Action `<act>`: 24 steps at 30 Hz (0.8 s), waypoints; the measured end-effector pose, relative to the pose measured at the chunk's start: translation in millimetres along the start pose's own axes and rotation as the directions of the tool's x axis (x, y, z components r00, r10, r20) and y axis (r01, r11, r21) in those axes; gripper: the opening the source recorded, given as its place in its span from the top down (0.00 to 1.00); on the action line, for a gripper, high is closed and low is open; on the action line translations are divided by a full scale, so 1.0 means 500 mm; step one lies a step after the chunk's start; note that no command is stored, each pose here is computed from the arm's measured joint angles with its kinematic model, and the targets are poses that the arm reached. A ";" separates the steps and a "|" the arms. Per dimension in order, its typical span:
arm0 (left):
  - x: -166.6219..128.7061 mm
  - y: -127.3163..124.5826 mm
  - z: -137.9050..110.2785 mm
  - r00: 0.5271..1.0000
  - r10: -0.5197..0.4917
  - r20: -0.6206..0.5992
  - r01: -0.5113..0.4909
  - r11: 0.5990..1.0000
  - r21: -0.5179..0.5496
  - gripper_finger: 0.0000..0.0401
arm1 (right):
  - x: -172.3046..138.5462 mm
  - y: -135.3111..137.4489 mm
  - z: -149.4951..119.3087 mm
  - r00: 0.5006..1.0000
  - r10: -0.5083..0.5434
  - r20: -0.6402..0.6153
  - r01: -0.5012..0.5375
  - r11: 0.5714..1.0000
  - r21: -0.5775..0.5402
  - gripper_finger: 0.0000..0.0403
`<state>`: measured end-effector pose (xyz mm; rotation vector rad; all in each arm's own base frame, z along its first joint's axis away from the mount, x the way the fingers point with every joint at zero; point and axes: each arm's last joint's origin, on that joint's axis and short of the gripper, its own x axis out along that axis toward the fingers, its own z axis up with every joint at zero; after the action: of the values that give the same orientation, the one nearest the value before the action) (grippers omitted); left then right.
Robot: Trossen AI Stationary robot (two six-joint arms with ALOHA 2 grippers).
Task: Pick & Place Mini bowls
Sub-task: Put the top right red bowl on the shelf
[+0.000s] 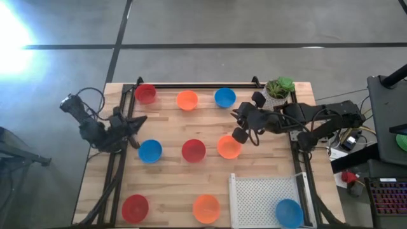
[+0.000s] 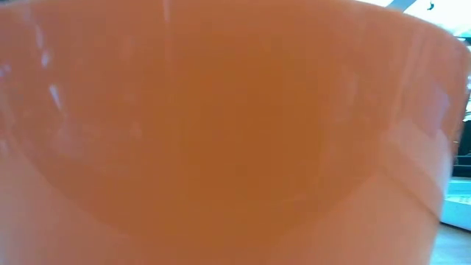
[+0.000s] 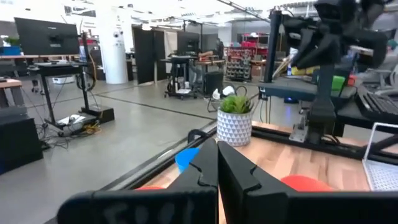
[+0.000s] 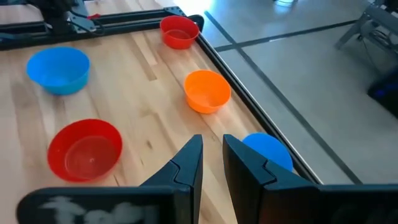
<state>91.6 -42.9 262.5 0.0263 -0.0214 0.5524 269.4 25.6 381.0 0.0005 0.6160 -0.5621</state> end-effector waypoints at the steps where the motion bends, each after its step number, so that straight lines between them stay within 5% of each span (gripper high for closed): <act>1: 0.003 -0.005 -0.003 1.000 -0.006 -0.003 0.006 1.000 0.006 1.00 | 0.001 -0.001 0.001 1.000 -0.002 0.001 0.002 1.000 -0.002 0.85; 16: 0.111 -0.012 -0.022 0.993 0.029 -0.115 -0.026 0.999 0.021 1.00 | 0.003 -0.004 0.002 1.000 -0.007 0.003 0.007 1.000 -0.005 0.85; 24: 0.160 0.024 -0.008 0.933 0.140 -0.333 -0.076 0.977 0.197 1.00 | 0.003 -0.004 0.002 1.000 -0.007 0.002 0.007 1.000 -0.005 0.85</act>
<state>153.5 9.2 261.0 0.1057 0.3733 0.6628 270.0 23.1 381.2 -0.0072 0.6160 -0.5676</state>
